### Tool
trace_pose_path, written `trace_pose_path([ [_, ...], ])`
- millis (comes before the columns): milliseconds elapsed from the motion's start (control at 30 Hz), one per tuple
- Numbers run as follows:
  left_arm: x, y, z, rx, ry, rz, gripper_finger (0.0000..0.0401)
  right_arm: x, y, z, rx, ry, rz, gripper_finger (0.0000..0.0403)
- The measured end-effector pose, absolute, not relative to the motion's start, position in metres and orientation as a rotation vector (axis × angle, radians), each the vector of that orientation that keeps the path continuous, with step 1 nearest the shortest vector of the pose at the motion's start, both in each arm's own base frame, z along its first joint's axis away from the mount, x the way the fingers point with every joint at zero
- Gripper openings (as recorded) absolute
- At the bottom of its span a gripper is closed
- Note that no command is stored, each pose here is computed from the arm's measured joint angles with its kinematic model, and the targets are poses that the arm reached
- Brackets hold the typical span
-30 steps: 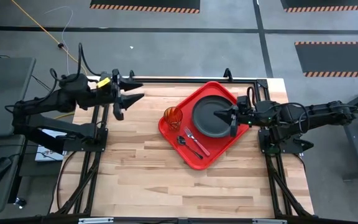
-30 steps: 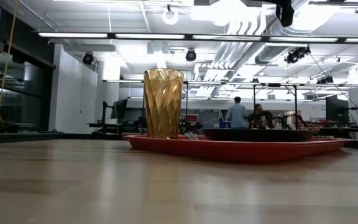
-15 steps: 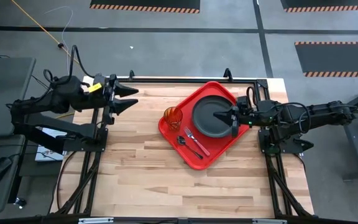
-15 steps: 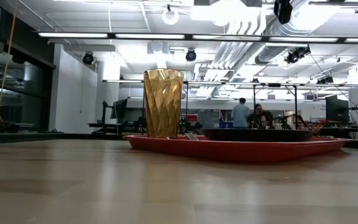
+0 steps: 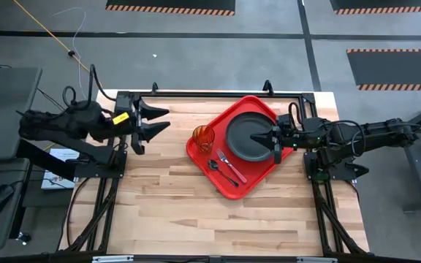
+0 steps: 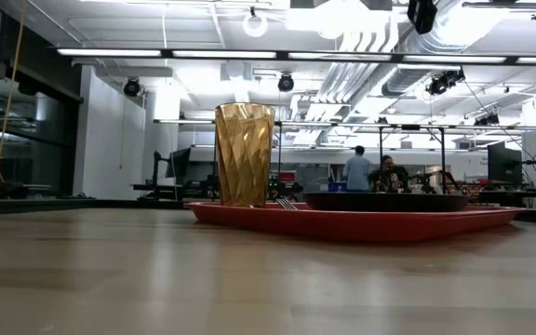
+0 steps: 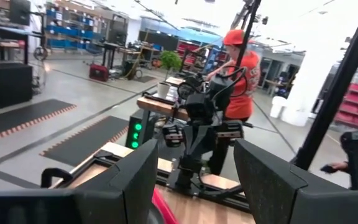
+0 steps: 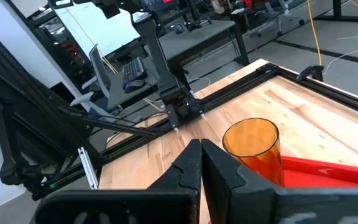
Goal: Pick and place plate/cup/fork/spoon on tray
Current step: Return to Home Position
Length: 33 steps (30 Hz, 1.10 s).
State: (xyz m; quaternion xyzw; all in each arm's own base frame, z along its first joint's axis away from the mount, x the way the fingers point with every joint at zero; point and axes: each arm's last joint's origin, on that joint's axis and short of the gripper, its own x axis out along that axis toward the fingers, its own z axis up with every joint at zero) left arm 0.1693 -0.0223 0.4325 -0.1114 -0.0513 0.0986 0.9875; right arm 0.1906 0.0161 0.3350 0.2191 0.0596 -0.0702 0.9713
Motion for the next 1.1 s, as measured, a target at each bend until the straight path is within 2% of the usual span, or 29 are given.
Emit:
trace_pose_path([
  [200,0.179,-0.026,0.427,-0.202,-0.105,0.227,0.0200,0.191,0.016,0.335,0.436,0.121,-0.135,0.0002],
  [367,0.183,-0.021,0.393,-0.188,-0.236,0.247,0.0200,0.191,0.017,0.335,0.439,0.127,-0.109,0.0002],
  [767,0.128,0.020,0.333,-0.333,-0.331,0.308,0.0200,0.191,0.017,0.336,0.447,0.125,-0.105,0.0002],
  [1100,0.113,0.020,0.284,-0.464,-0.340,0.297,0.0200,0.191,0.017,0.336,0.471,0.114,-0.124,0.0002],
])
